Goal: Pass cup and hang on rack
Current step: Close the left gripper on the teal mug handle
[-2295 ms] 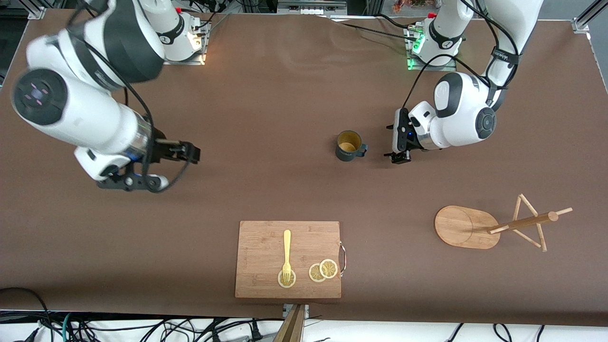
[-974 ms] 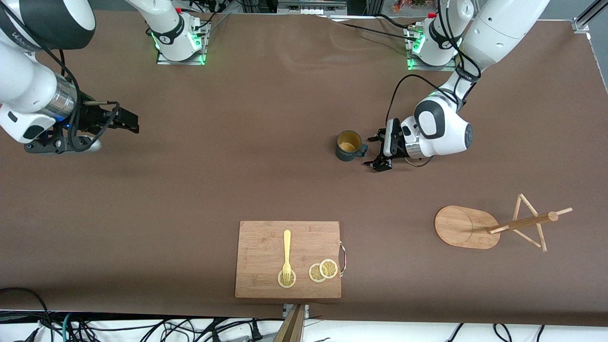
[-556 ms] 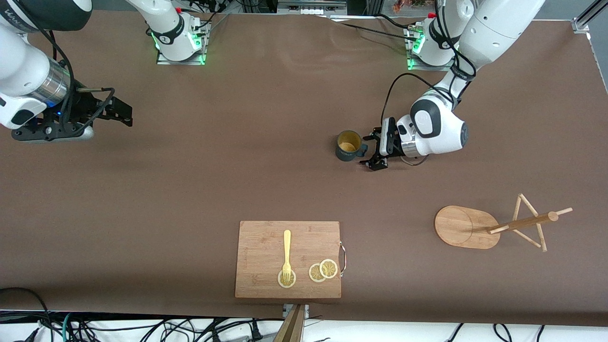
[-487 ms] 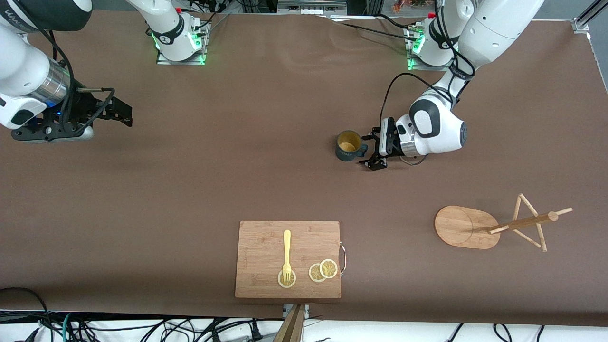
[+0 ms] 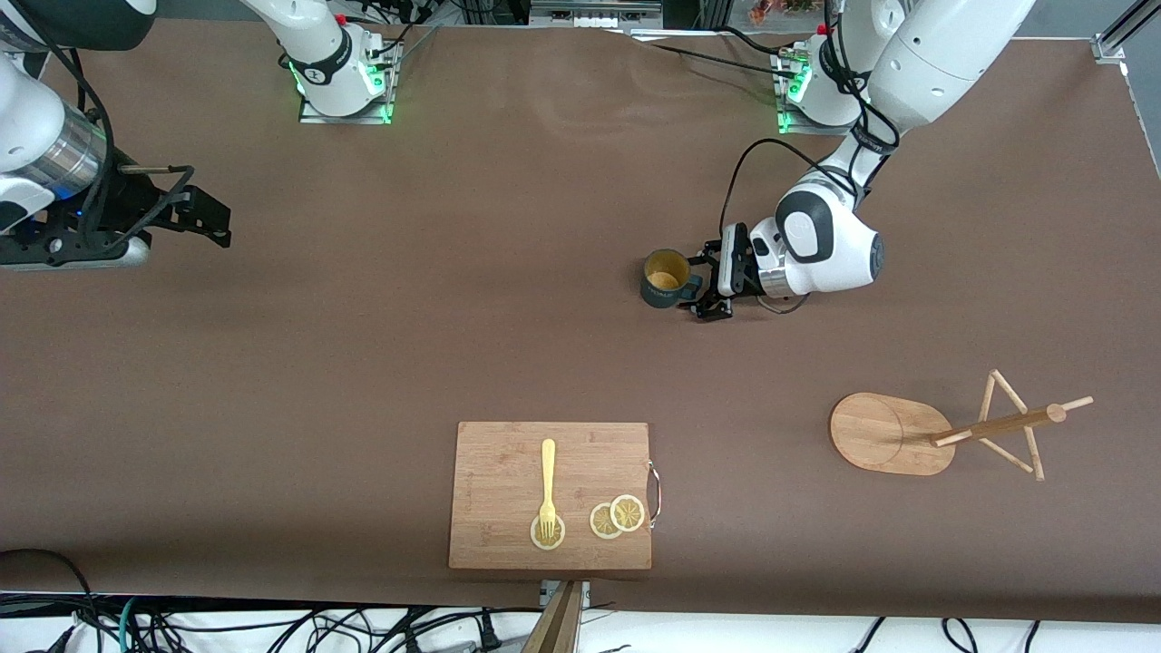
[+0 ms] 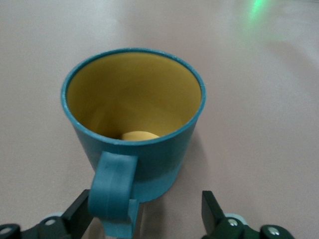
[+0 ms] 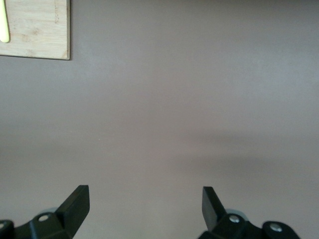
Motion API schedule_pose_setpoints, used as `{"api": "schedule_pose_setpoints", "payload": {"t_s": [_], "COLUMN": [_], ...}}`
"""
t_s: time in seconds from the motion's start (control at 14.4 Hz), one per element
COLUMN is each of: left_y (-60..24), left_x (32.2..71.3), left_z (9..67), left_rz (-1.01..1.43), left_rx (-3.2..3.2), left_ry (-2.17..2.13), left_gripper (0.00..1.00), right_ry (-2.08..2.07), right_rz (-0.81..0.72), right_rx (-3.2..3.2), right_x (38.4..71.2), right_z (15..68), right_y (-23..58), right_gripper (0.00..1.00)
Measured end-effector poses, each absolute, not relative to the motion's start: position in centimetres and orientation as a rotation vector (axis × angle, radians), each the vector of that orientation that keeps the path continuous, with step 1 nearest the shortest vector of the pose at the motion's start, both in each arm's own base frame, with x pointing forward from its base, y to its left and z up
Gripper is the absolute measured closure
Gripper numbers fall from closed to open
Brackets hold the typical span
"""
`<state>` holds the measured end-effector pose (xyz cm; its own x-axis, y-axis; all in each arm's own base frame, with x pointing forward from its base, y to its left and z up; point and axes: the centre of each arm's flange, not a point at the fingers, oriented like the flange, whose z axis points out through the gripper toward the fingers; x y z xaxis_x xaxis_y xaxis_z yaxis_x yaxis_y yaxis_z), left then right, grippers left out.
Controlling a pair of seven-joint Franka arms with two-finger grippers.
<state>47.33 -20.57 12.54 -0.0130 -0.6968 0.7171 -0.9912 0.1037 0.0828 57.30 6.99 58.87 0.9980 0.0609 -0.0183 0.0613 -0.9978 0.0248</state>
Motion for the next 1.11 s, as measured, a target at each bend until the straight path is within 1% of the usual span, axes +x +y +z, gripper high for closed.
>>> {"api": "schedule_pose_setpoints", "payload": {"t_s": [0.14,0.21,0.42,0.49,0.9,1.11], "left_y": [-20.6,-20.6,-20.5,-20.5,-20.1,-19.6], "left_x": [47.4,47.4,47.4,47.5,48.0,49.6], "left_z": [12.6,12.6,12.6,12.6,12.8,14.6], "left_rz": [0.614,0.615,0.616,0.618,0.621,0.606], "left_rx": [1.653,1.653,1.654,1.654,1.669,1.721], "left_ry": [-1.771,-1.771,-1.77,-1.769,-1.733,-1.568], "left_gripper": [0.32,0.45,0.72,0.79,0.79,0.79], "right_ry": [0.095,0.096,0.091,0.084,0.065,0.066], "right_rz": [-0.027,-0.025,-0.023,-0.026,-0.035,-0.035], "right_rx": [3.114,3.114,3.115,3.115,3.115,3.115], "right_x": [57.3,57.3,57.4,57.4,57.7,57.7], "right_z": [58.9,58.9,59.0,58.8,58.5,58.5], "right_y": [7.0,7.0,6.9,6.7,6.0,6.0], "right_gripper": [0.0,0.0,0.0,0.0,0.0,0.0]}}
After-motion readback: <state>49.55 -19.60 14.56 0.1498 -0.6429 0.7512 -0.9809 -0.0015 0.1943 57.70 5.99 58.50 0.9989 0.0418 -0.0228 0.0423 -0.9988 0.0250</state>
